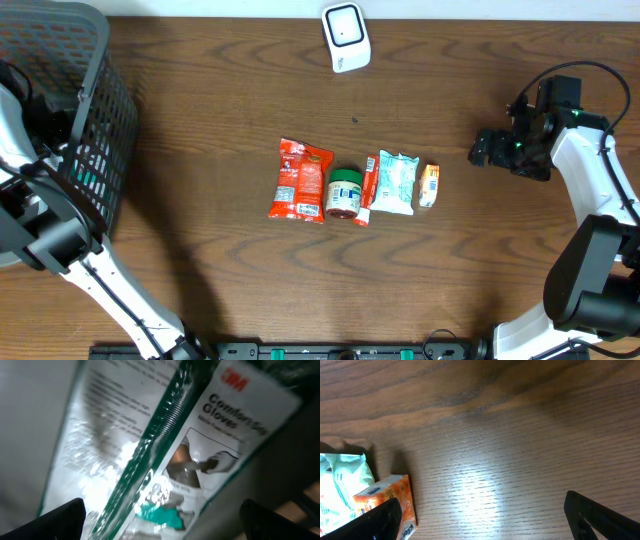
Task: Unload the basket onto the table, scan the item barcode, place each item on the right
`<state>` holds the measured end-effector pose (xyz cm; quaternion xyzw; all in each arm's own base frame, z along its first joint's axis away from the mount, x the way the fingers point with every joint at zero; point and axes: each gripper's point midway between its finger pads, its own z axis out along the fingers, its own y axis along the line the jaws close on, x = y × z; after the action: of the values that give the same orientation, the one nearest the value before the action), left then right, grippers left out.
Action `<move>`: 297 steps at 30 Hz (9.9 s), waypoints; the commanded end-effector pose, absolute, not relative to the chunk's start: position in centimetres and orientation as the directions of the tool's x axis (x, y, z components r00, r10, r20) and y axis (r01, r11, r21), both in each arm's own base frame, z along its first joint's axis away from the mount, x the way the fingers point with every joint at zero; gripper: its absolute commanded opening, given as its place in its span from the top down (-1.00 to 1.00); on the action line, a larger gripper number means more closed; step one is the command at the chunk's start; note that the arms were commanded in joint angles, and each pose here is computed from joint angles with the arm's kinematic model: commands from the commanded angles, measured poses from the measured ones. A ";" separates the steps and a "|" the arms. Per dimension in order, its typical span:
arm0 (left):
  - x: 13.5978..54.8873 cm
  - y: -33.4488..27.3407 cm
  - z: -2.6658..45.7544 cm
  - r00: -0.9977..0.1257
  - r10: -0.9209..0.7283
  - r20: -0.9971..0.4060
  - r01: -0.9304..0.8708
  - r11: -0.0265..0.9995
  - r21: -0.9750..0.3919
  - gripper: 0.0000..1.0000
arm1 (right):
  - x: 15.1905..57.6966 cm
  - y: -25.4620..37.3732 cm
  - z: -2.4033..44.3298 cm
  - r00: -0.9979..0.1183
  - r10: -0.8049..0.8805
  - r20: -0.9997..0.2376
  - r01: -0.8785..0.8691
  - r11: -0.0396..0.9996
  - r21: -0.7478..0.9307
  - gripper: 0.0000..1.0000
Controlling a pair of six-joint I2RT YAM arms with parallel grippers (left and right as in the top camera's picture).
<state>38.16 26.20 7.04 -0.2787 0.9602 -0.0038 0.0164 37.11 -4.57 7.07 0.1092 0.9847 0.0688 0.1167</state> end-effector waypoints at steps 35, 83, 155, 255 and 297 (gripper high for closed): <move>37.6 25.6 1.1 -0.890 -0.455 0.027 -0.456 0.889 -0.038 -0.42 | 37.4 -4.6 7.5 -0.946 0.230 -0.228 0.198 0.968 0.153 -0.99; 35.7 26.6 0.3 -0.905 -0.422 -0.054 -0.423 0.882 0.209 -0.82 | 37.4 -4.6 7.5 -0.946 0.230 -0.228 0.198 0.968 0.153 -0.98; 32.0 -2.7 20.6 -0.849 -0.313 -0.425 -0.302 0.949 -0.094 0.85 | 37.4 -4.6 7.5 -0.946 0.230 -0.228 0.198 0.968 0.153 -0.98; 37.0 -5.4 4.5 -0.936 -0.189 -0.296 -0.179 0.982 -0.060 0.54 | 37.4 -4.6 7.5 -0.946 0.230 -0.228 0.198 0.968 0.153 -0.99; 36.8 -0.8 15.3 -0.848 -0.205 -0.488 -0.189 0.978 -0.082 -0.74 | 37.4 -4.6 7.5 -0.946 0.230 -0.228 0.198 0.968 0.153 -0.98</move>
<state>36.65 -0.90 14.82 -0.1070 0.9622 -0.0173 0.2499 37.13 -4.58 7.07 0.1092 0.9847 0.0686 0.1171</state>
